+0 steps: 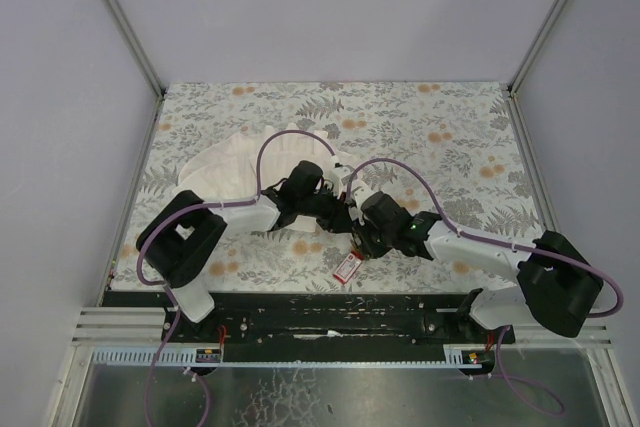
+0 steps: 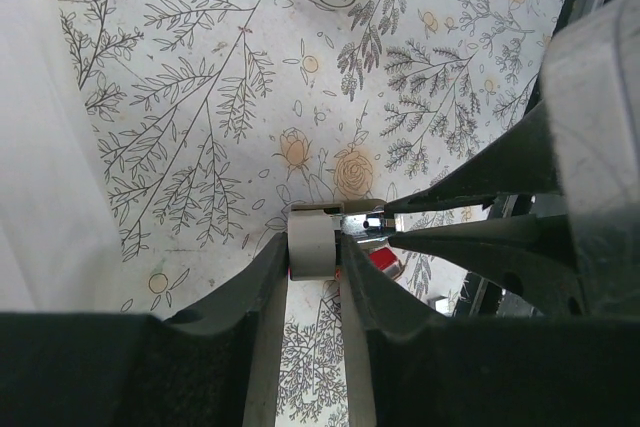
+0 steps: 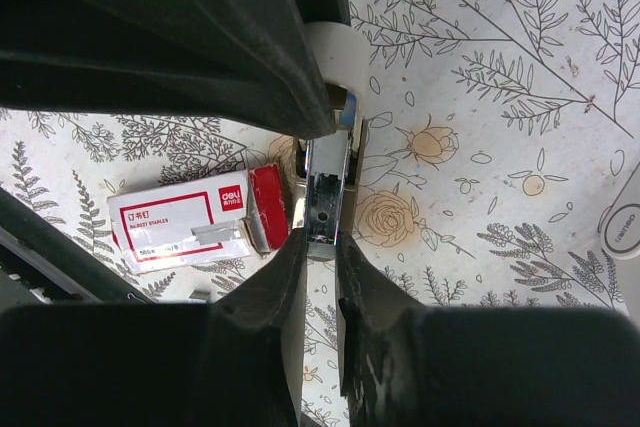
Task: Load the staples into the stapler
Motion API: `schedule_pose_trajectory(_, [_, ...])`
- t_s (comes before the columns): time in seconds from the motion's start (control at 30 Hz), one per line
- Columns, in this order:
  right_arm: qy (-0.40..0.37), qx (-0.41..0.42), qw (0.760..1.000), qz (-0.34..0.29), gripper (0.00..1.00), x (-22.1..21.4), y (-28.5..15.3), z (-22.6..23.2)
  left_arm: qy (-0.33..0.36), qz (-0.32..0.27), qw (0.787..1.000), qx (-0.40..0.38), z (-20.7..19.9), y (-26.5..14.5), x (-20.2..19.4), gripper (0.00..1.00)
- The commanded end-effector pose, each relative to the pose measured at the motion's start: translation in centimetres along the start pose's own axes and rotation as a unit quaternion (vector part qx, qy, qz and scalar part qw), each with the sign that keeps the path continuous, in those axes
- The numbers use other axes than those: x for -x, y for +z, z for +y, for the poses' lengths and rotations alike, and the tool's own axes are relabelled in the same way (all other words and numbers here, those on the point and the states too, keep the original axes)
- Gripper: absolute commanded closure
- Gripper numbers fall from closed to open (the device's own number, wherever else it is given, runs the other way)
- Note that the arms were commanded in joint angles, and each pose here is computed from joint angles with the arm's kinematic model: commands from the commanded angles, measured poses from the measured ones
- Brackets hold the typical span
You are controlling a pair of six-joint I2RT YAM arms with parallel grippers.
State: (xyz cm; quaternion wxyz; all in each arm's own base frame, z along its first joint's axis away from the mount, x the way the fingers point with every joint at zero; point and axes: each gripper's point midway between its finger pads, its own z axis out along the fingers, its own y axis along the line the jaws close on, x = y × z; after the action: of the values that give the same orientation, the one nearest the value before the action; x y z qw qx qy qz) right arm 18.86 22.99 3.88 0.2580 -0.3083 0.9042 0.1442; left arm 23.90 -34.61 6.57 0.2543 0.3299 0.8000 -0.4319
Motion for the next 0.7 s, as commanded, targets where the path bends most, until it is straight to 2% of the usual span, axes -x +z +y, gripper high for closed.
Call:
schedule_pose_trajectory(0.0, [0.001,0.006,1.0,-0.019,0.83,1.07,0.47,0.5,0.004,0.006,1.0,-0.015,-0.55,0.23,-0.49,0.89])
schedule_pose_trajectory(0.67, [0.0,-0.003,1.0,-0.012,0.83,0.68,1.33,0.36,0.006,0.006,1.0,-0.018,-0.79,0.11,-0.45,0.9])
